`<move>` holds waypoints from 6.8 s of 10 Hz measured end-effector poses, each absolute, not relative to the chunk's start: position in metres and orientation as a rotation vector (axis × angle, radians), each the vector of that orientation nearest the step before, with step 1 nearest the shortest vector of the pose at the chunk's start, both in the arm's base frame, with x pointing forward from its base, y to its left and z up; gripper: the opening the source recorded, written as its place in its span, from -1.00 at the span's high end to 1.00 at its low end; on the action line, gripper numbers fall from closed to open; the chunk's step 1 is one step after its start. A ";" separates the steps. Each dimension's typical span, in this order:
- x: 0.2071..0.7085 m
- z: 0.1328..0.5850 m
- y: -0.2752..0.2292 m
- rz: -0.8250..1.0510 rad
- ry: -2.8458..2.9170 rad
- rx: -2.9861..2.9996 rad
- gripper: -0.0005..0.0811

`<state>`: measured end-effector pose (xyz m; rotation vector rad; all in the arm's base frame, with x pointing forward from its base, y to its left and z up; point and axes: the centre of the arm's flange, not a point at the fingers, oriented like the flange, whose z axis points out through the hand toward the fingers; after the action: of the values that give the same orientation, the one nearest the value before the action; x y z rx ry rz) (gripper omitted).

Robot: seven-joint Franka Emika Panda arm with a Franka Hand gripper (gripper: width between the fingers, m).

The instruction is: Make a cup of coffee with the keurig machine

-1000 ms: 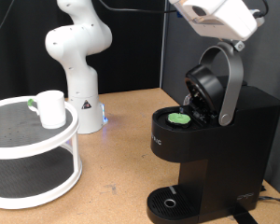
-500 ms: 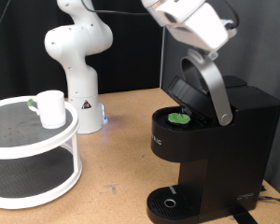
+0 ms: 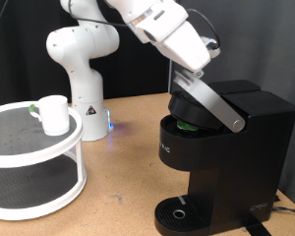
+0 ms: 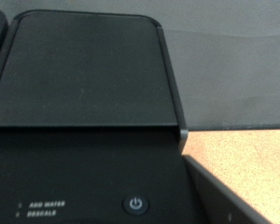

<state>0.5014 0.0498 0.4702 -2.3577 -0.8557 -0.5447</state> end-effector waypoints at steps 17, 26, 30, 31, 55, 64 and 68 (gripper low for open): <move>0.482 0.408 0.012 -0.543 -0.921 -2.458 0.99; 0.483 0.417 -0.003 -0.654 -0.847 -2.396 0.99; 0.483 0.441 -0.013 -0.698 -0.828 -2.346 0.99; 0.482 0.445 -0.014 -0.699 -0.828 -2.337 0.99; 0.379 0.481 -0.127 -0.616 -0.565 -2.373 0.99; 0.323 0.492 -0.169 -0.533 -0.597 -2.327 0.99; 0.296 0.504 -0.193 -0.503 -0.612 -2.304 0.99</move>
<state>0.2959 -0.1930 0.5035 -2.3042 -0.6117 -0.5032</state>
